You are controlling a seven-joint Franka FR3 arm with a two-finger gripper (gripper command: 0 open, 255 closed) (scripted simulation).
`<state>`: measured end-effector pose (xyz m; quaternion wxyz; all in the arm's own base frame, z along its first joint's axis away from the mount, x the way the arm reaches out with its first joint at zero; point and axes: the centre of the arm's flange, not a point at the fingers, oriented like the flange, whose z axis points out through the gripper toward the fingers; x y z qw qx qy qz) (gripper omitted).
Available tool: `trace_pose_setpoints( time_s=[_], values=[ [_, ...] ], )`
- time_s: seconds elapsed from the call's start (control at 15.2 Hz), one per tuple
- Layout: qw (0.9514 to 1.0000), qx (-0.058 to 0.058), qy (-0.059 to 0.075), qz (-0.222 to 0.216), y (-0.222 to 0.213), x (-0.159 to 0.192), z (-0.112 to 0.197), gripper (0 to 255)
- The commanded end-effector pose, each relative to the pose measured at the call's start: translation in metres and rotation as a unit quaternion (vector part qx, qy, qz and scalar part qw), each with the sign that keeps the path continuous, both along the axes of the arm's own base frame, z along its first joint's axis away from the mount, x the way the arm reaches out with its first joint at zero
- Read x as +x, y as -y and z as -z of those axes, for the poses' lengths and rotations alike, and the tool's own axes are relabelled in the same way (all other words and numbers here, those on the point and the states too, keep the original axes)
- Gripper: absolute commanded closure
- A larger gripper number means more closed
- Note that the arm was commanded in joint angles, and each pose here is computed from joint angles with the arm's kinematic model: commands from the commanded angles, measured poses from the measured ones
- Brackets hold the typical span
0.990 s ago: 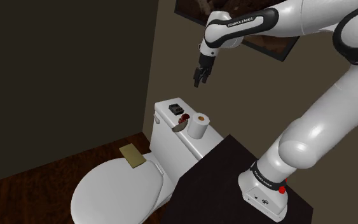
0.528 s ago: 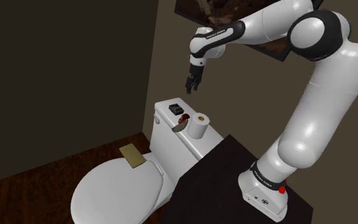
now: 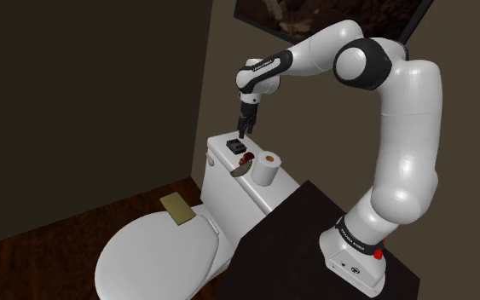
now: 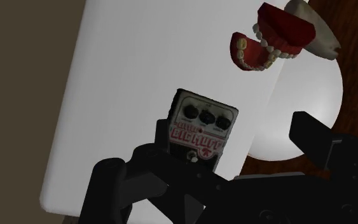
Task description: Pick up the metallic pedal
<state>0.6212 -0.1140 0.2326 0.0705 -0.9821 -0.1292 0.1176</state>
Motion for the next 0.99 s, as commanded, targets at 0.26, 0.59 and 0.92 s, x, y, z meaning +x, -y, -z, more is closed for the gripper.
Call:
trace_pose_setpoints(
  time_s=[0.26, 0.59, 0.92],
  values=[
    [0.9999, 0.007, -0.010, -0.007, 0.003, 0.013, 0.047, 0],
    [0.9999, 0.007, -0.010, -0.007, 0.003, 0.013, 0.066, 0],
    [0.9999, 0.007, -0.010, -0.007, 0.003, 0.013, 0.065, 255]
  ],
)
